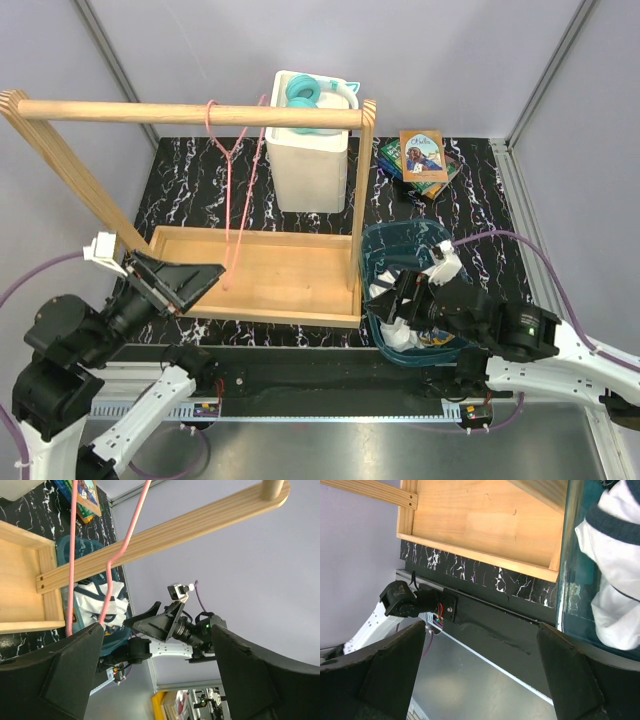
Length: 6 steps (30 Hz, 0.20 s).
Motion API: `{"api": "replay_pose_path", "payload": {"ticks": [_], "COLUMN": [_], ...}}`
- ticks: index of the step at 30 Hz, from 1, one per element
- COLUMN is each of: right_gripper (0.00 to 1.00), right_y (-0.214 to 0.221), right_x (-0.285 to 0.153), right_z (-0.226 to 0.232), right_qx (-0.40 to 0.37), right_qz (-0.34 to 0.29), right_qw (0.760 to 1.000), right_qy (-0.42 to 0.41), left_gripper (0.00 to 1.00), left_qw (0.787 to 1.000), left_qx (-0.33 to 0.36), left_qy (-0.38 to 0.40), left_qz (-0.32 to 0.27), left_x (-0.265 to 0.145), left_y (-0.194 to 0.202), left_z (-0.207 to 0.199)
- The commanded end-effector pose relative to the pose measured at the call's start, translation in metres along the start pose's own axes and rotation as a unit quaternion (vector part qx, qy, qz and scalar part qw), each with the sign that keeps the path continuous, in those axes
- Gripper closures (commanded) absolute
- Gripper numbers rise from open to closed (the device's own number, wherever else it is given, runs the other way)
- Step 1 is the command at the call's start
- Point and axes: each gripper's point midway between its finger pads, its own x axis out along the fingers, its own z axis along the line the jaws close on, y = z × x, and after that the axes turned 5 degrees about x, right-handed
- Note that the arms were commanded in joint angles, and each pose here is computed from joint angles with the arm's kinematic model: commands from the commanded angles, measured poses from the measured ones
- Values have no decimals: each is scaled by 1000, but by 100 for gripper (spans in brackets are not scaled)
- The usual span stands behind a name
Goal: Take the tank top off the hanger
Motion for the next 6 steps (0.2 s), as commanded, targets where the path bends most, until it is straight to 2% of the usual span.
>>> {"api": "replay_pose_path", "payload": {"ticks": [1,3,6], "right_gripper": [0,0,0], "right_y": [6,12,18], "right_x": [12,14,13], "right_z": [16,20,31], "right_qx": [47,51,58], "right_qz": [-1,9,20], "right_qw": [997,996,990], "right_qy": [-53,-78,-130], "left_gripper": [6,3,1], "left_qw": [1000,1000,999], "left_qx": [12,7,-6], "left_qy": [1,-8,50], "left_qz": [-3,17,21], "left_x": [-12,-8,-16], "left_y": [19,36,56], "left_z": [31,54,63]}}
